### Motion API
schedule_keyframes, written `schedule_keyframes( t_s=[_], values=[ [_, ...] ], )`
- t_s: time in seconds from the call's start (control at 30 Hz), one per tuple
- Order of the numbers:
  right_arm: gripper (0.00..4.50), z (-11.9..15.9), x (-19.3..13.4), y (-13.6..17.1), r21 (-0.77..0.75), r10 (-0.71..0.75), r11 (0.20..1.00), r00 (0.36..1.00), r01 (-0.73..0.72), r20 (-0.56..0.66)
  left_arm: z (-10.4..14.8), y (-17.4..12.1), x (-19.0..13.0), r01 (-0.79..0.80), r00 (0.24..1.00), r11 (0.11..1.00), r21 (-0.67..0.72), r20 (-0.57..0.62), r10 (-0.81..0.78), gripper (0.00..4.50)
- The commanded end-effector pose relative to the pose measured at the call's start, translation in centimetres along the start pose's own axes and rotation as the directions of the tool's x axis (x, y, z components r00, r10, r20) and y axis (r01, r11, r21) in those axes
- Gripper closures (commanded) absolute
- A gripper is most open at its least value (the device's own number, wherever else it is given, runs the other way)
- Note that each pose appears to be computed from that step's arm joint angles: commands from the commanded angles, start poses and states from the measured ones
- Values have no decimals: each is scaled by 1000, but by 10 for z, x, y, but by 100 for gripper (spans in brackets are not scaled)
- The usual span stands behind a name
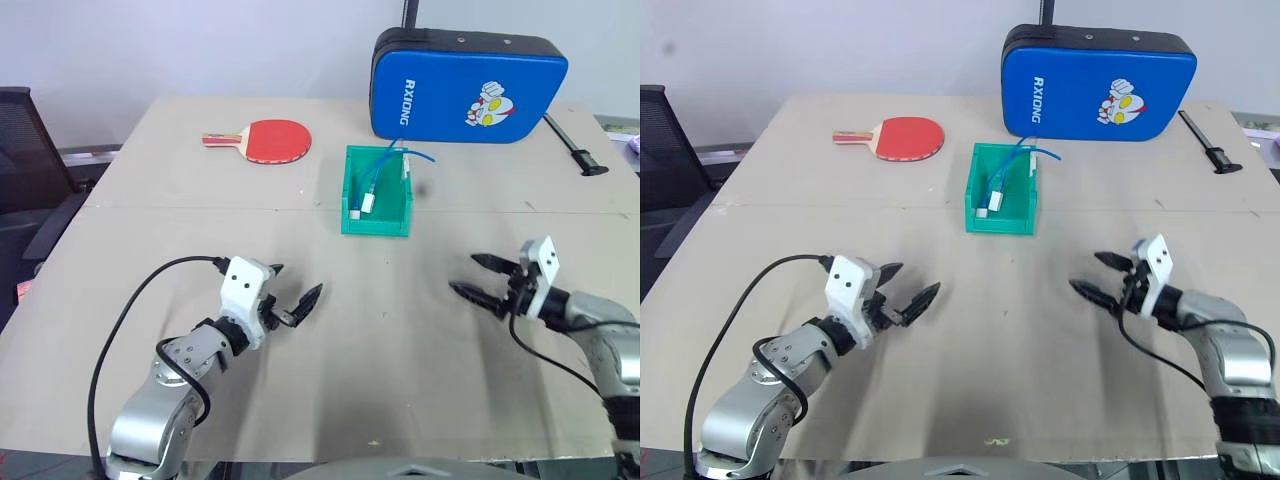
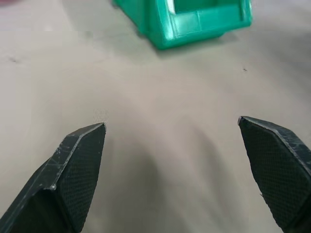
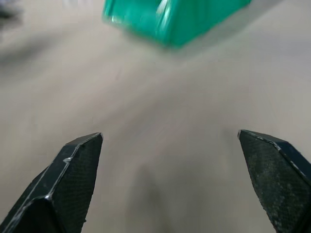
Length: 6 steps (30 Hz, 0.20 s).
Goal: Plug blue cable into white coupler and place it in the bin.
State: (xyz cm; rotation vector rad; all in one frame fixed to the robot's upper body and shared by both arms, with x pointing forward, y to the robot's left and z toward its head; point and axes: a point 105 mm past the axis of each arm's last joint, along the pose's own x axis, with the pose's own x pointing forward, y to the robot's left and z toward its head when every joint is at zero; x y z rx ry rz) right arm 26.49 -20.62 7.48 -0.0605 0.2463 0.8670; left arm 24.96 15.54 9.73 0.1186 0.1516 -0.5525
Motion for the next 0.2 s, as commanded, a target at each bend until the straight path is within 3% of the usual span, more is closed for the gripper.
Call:
schedule_keyframes(
  t_s=[0.03, 0.2],
  values=[
    [9, 8, -10, 4, -52, 6, 999, 997, -2, 75, -6, -5, -3, 36, 999, 998, 52, 38, -38, 0],
    [9, -3, -18, -1, -129, -80, 988, 993, 90, 87, -24, -10, -9, 58, 998, 994, 92, -17, -57, 0]
  ],
)
